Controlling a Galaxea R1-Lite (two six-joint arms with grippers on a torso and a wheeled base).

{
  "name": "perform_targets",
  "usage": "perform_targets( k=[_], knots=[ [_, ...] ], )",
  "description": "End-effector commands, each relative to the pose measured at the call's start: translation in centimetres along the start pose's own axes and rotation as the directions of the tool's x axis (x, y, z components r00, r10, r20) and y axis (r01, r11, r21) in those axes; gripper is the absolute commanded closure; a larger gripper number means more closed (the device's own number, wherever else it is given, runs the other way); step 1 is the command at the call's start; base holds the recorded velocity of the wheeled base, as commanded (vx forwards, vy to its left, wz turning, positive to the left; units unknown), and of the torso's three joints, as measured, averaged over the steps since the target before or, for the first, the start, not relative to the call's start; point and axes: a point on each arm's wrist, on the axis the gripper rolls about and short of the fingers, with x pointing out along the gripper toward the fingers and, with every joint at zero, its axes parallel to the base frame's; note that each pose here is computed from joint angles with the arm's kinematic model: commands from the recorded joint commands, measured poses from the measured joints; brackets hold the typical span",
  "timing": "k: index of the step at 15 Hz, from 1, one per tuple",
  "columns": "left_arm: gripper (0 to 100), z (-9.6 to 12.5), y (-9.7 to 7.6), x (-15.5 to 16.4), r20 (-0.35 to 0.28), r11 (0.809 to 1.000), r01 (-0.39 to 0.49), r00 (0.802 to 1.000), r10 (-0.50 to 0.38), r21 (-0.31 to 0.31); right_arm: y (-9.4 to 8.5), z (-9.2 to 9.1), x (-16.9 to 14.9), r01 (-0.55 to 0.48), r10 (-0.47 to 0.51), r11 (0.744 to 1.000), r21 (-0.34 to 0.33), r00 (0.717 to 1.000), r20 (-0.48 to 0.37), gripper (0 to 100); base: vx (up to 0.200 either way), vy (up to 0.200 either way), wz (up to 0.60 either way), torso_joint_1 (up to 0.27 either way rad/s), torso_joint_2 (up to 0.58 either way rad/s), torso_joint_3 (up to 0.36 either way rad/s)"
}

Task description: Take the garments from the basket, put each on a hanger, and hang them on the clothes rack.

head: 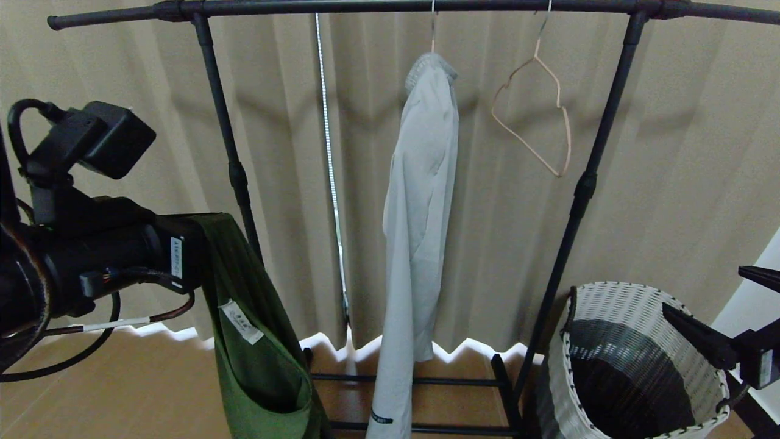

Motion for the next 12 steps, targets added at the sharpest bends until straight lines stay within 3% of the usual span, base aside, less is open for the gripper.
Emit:
perform_targets(
  k=[1, 12],
  knots=[
    [100, -0.3, 0.2, -0.4, 0.000, 1.000, -0.010, 1.000, 0.010, -0.001, 0.0, 0.1, 0.0, 0.003, -0.003, 1.000, 0.002, 1.000, 0.005, 0, 0.000, 0.000, 0.00, 0.139, -0.56, -0.300],
    [100, -4.4, 1.3, -2.0, -0.096, 0.994, -0.079, 0.992, 0.085, 0.073, -0.1, 0.3, -0.2, 0.005, -0.005, 1.000, 0.004, 1.000, 0.018, 0, 0.000, 0.000, 0.00, 0.203, -0.50, -0.283]
  ],
)
